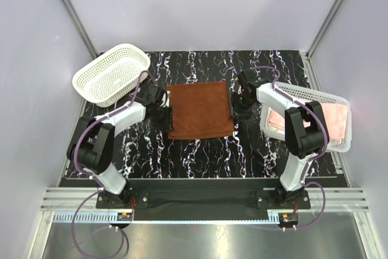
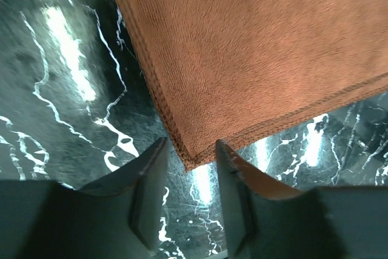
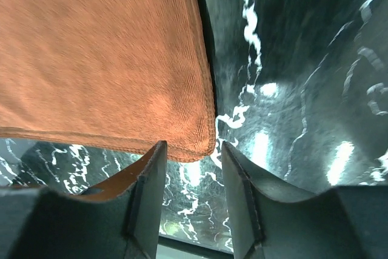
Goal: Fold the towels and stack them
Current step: Fold the towel
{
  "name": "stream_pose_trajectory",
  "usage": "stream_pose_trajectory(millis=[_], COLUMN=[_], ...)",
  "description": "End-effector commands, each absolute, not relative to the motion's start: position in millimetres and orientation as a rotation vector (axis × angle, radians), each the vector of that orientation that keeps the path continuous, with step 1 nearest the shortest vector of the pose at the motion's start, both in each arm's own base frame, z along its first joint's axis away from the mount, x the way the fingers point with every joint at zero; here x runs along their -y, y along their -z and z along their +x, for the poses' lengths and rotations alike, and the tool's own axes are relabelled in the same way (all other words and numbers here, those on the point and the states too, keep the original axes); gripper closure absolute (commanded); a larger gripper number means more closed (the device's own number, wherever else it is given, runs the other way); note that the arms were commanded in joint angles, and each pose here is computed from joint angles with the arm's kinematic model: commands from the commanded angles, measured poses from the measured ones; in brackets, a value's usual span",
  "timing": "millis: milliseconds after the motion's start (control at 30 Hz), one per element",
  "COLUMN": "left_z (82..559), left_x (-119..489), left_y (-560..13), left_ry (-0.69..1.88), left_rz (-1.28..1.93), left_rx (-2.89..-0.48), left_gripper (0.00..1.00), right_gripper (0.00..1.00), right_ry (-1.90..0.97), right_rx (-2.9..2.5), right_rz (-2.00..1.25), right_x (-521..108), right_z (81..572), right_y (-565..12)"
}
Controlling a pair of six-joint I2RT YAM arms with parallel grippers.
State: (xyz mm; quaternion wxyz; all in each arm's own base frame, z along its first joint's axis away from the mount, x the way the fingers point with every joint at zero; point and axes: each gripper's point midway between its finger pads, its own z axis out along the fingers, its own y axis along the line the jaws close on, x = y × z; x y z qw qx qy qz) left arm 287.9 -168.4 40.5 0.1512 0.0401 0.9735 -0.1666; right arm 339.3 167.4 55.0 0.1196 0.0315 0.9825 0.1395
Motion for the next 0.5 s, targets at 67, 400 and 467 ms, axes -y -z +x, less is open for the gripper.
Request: stream_pose_trajectory(millis=[67,400,467], left_z=[291.1,294.3,296.0], left_x=[167.6,149.7,148.3], left_y=[-31.7,-35.6,-37.3], left_ry=[0.416,0.265,0.249], left_rz=[0.071,0.027,0.026], left_rx=[-2.755,-2.733,-2.733], left_gripper=[0.65,0.75,0.74], right_gripper=[0.54,0.56,0.57], right_ry=[-0.398,-0.394,-0.405], right_rx=[-2.835,-2.845,-2.833], right_rz=[0.165,0.227,0.229], right_x=[-174.0,-172.9,-174.4], right_z=[329.5,320.5,321.7], right_y=[-52.6,-30.3,-30.3])
